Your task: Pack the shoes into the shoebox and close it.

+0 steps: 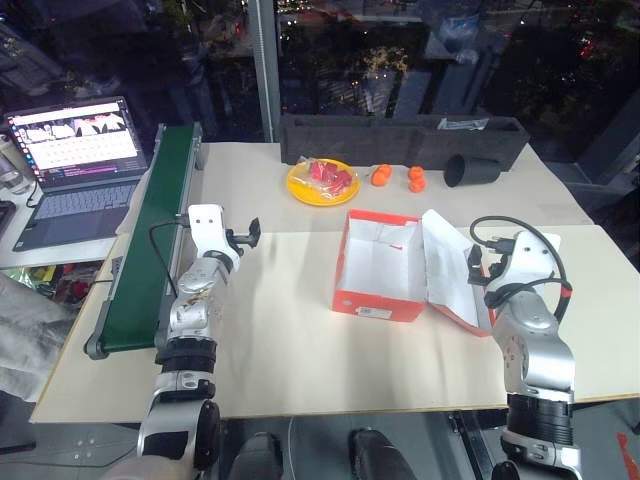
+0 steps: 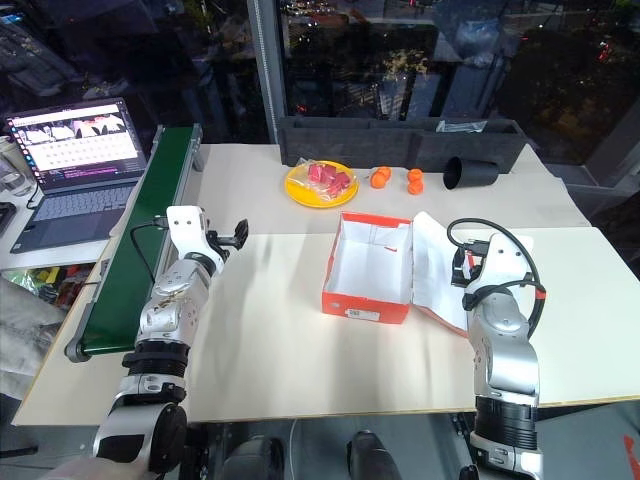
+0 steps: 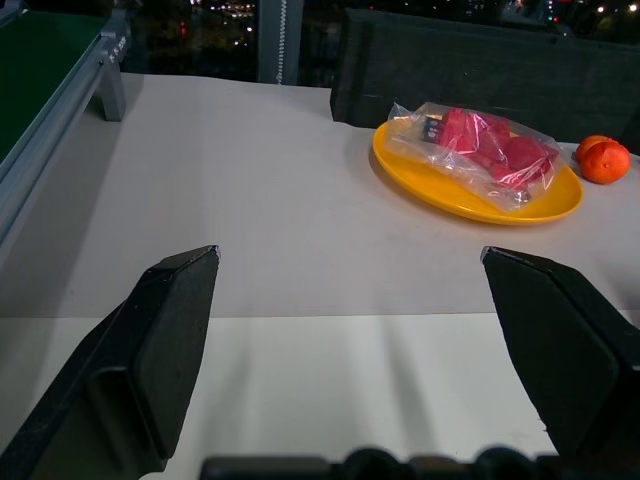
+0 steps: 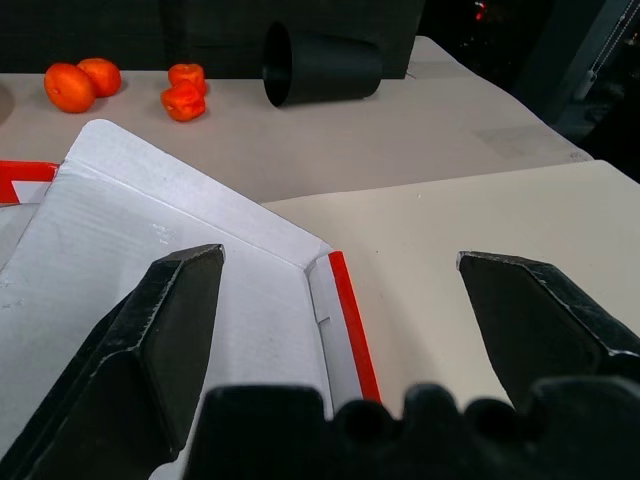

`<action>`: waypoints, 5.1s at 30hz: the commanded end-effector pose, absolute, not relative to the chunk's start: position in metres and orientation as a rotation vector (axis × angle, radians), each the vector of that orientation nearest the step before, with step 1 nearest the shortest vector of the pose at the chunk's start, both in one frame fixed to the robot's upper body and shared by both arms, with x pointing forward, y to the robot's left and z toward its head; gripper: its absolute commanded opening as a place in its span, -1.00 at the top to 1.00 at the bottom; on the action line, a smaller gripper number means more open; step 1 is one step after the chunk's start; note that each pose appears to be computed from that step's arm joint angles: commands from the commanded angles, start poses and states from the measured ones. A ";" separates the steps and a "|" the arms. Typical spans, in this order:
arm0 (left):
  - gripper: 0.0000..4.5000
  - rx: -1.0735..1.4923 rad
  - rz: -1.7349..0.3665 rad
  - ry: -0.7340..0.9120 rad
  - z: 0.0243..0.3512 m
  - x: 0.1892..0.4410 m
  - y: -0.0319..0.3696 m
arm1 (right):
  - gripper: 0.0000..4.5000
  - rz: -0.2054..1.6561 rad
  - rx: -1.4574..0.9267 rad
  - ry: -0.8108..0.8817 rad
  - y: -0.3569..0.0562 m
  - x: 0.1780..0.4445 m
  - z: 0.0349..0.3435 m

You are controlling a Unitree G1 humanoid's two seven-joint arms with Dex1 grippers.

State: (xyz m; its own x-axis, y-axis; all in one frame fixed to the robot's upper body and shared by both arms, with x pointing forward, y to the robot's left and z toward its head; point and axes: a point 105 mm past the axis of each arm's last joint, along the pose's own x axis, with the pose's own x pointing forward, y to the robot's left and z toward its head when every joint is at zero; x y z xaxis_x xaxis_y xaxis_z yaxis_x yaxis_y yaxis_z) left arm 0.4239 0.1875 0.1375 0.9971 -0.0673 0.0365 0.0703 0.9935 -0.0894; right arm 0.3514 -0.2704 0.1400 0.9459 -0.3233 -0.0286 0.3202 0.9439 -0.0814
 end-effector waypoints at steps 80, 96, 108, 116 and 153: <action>-1.00 0.096 0.249 -0.080 0.194 0.425 0.322 | -0.98 0.913 -0.267 0.140 -0.054 0.298 0.127; -0.67 0.031 0.217 0.170 0.136 0.425 0.313 | -1.00 0.897 -0.237 0.108 -0.054 0.300 0.136; 0.53 0.030 0.211 0.173 0.138 0.428 0.308 | -1.00 0.884 -0.239 0.102 -0.056 0.302 0.138; 0.80 0.023 0.200 0.148 0.142 0.431 0.305 | -1.00 0.878 -0.241 0.107 -0.058 0.301 0.137; 0.95 -0.452 -0.880 0.039 0.180 0.363 0.046 | -1.00 0.568 0.692 0.152 -0.075 0.361 0.219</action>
State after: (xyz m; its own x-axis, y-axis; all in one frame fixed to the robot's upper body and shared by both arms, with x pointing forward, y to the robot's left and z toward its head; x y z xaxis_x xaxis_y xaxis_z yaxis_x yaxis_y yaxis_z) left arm 0.3635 0.0547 0.1602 0.6749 -0.7327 0.0878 0.6874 0.5810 -0.4358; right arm 0.3687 -0.0852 0.1868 0.8645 0.4986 -0.0639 -0.3450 0.6809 0.6460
